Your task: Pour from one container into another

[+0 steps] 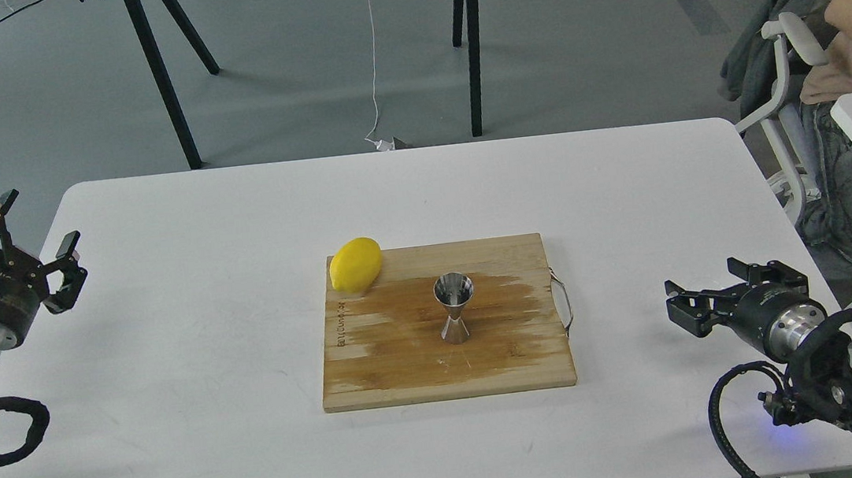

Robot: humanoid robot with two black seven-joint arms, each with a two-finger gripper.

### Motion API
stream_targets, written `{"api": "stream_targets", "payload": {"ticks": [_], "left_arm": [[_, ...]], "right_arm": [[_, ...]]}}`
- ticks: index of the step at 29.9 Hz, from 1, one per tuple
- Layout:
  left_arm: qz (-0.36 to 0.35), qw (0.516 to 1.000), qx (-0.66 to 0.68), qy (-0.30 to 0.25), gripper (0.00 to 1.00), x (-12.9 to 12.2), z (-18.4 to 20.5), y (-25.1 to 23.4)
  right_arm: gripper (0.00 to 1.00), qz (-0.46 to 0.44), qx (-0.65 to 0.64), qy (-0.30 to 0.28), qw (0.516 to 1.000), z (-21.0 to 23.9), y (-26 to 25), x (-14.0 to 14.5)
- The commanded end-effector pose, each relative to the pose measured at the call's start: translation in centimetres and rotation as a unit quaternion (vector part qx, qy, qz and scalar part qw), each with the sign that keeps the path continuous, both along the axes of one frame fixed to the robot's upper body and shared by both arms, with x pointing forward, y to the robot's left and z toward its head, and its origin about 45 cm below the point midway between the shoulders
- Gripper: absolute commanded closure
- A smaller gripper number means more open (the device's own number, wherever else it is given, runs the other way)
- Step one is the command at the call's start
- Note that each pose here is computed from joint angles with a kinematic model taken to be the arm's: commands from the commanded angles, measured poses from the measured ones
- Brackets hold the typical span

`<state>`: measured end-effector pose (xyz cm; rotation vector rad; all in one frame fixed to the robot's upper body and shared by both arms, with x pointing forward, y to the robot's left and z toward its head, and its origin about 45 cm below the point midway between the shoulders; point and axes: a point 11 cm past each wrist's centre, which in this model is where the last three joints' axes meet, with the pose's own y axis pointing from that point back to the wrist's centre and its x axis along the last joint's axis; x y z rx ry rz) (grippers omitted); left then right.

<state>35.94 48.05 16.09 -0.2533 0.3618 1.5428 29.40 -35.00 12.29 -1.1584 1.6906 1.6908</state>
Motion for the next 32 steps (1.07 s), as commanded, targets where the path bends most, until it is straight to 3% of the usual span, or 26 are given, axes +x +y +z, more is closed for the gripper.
{"api": "stream_targets", "payload": {"ticks": [1,3,8,11,16,32], "left_arm": [[-0.001,1.000,0.002,0.001,0.13,0.0,0.0,0.0],[-0.001,1.000,0.002,0.002,0.13,-0.1,-0.1,0.0],[-0.005,1.000,0.008,0.006,0.13,-0.2,-0.2,0.1],[-0.006,1.000,0.011,0.008,0.13,-0.3,-0.2,0.2],[-0.006,1.000,0.013,0.008,0.13,-0.3,-0.1,0.3],[-0.008,1.000,0.006,0.007,0.12,-0.1,-0.4,-0.3]], "right_arm": [[0.03,0.039,-0.021,-0.044,0.998,3.0,-0.2,0.9],[0.02,0.069,-0.035,-0.102,0.992,4.9,-0.4,1.9],[0.02,0.161,-0.083,-0.313,0.933,10.5,-0.3,4.2],[0.02,0.177,-0.085,-0.385,0.902,11.0,-0.9,4.1],[0.02,0.138,-0.077,-0.340,0.927,7.2,-2.5,4.2],[0.02,0.117,-0.037,-0.342,0.932,5.7,-0.4,4.0]]}}
